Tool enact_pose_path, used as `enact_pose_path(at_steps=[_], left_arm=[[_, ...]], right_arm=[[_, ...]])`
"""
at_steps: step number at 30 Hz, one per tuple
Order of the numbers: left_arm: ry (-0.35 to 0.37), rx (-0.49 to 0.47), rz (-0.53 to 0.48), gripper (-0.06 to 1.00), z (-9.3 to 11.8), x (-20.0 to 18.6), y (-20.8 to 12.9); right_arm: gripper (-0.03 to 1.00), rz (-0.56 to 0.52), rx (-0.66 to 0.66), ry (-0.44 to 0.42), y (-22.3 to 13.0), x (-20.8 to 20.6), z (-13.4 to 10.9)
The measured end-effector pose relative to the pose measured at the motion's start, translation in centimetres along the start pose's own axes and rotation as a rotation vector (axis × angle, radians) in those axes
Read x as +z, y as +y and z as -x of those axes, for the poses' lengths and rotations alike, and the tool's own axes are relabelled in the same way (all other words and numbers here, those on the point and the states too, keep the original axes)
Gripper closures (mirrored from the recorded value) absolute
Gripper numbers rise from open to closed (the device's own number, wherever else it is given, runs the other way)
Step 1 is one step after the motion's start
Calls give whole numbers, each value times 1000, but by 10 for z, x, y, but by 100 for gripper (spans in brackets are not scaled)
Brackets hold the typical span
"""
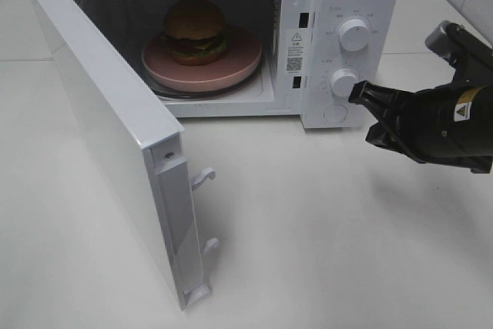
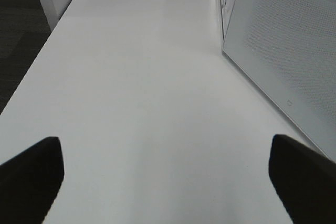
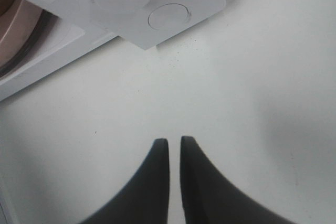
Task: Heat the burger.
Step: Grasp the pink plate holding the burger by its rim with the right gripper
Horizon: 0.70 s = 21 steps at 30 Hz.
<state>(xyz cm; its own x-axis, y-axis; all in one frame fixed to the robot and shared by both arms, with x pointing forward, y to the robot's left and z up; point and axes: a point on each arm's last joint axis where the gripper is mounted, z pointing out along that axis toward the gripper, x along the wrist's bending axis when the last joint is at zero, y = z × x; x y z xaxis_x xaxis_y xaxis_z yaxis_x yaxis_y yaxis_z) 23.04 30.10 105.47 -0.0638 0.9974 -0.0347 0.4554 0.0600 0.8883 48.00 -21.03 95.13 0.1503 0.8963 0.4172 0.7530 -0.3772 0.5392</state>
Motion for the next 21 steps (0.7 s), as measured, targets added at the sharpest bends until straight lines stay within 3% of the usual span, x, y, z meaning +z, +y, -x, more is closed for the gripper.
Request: enact_pose_path(at_steps=[11, 21], left_arm=[[0, 0, 0, -3, 0, 0, 0], [0, 0, 0, -3, 0, 0, 0]], right_arm=[[91, -21, -196, -28, 2, -29, 0], [89, -154, -405, -113, 11, -47, -5]])
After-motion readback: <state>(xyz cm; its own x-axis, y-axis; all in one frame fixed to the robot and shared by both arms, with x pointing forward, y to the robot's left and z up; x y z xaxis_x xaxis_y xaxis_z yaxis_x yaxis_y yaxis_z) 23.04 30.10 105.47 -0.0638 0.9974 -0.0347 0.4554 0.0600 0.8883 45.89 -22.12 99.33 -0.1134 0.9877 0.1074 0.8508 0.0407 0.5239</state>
